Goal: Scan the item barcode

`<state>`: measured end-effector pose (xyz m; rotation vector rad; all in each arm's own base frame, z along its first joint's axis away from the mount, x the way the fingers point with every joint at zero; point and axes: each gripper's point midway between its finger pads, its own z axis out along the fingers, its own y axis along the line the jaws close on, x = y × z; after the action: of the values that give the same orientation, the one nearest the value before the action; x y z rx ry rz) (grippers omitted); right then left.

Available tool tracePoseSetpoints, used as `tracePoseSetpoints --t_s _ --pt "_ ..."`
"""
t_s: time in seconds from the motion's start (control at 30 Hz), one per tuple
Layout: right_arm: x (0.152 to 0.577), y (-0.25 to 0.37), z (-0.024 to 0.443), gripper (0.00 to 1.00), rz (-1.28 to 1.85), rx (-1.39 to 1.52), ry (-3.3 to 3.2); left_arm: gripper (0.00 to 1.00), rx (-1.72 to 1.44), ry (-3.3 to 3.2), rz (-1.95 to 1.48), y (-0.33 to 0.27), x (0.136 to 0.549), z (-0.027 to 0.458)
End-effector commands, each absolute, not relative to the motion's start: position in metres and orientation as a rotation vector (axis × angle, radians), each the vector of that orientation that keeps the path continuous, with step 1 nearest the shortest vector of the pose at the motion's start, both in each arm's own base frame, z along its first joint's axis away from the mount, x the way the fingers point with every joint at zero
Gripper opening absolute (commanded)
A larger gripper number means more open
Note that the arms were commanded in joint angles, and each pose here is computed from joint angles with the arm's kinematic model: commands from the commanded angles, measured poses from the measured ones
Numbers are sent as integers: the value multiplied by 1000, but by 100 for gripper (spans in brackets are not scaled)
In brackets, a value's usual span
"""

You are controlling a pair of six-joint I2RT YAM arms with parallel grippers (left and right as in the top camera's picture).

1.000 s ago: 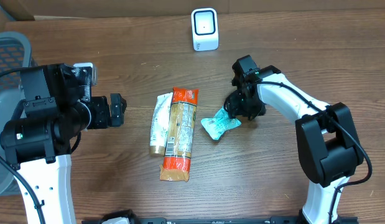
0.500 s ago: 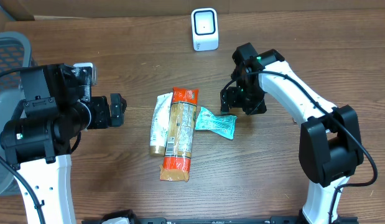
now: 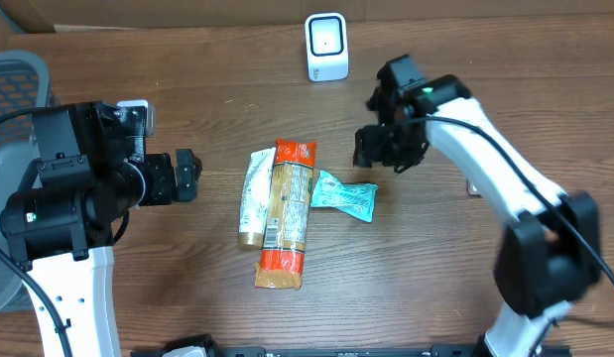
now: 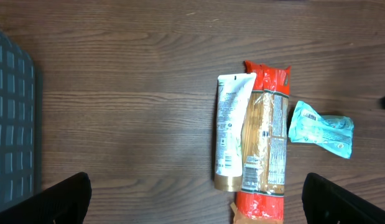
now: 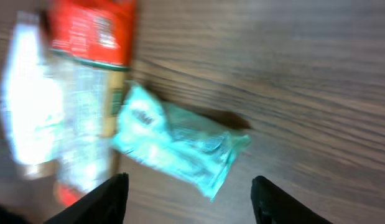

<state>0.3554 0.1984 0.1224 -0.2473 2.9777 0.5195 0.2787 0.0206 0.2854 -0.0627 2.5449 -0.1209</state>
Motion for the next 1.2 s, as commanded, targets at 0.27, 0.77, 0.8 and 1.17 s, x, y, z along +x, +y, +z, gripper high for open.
tracePoseSetpoints --t_s 0.27,0.77,0.8,1.17 --pt "314 185 208 63 610 -321 2742 100 -48 2526 -124 21 281 291" --pt "289 200 129 80 807 -359 2739 100 -48 2526 -124 21 281 291" --pt "288 200 129 82 807 -359 2741 100 -48 2526 -124 21 281 291" --pt "295 203 113 87 826 -279 2775 100 -48 2526 -124 21 281 291"
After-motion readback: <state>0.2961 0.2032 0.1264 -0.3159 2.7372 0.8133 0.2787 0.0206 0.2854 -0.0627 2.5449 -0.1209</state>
